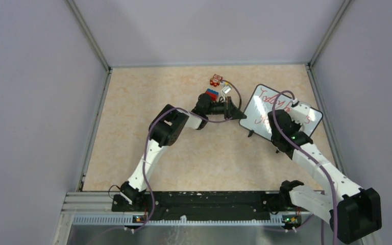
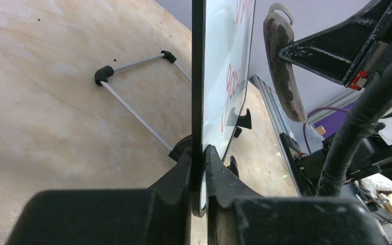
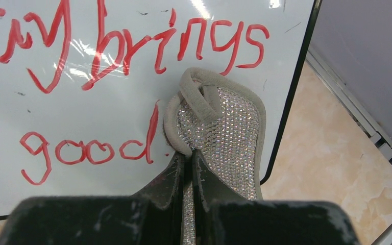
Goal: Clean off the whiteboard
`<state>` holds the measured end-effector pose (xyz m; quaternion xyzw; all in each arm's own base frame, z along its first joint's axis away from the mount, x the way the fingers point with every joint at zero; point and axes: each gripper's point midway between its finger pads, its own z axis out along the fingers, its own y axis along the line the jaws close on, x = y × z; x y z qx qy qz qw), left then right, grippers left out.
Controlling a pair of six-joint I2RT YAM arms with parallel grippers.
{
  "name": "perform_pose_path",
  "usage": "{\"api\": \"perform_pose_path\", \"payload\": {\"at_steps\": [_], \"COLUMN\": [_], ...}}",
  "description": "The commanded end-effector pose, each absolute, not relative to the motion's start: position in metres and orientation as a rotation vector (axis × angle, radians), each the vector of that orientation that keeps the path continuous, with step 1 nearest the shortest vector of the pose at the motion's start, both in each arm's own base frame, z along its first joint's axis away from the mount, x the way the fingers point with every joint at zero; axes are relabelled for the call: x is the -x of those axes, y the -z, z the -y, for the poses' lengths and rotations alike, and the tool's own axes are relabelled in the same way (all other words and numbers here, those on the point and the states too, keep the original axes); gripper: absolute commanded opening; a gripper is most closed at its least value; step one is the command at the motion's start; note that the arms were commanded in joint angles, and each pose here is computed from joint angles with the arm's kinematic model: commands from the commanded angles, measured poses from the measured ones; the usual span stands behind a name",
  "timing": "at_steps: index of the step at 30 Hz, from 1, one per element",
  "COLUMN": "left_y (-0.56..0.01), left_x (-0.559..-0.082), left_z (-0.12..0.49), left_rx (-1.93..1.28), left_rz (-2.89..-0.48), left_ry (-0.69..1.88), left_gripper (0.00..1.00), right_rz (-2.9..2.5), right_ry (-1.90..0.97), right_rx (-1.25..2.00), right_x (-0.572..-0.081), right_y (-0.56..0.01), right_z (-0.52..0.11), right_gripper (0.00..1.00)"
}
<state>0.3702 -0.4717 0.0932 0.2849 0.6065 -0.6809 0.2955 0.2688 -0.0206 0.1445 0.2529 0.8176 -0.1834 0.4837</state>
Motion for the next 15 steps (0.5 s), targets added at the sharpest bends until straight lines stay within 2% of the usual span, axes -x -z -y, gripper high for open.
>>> {"api": "perform_pose_path", "payload": {"at_steps": [1,15], "left_y": [-0.088,-0.069], "left_x": [-0.378,-0.390], "left_z": [0.477,0.467], "left_rx": [-0.757,-0.662], "left_rz": [-1.602,-1.688], "left_ry": [1.764,1.752], "left_gripper": [0.00,0.00], "right_rz": [-1.952,-2.045], "right_ry": [0.456,0.387], "right_rx": [-0.665,-0.531], "right_x": [-0.276,-0.305], "right_y": [-0.150,-0.131], "right_z": [0.030,0.009], "right_gripper": [0.00,0.00]}}
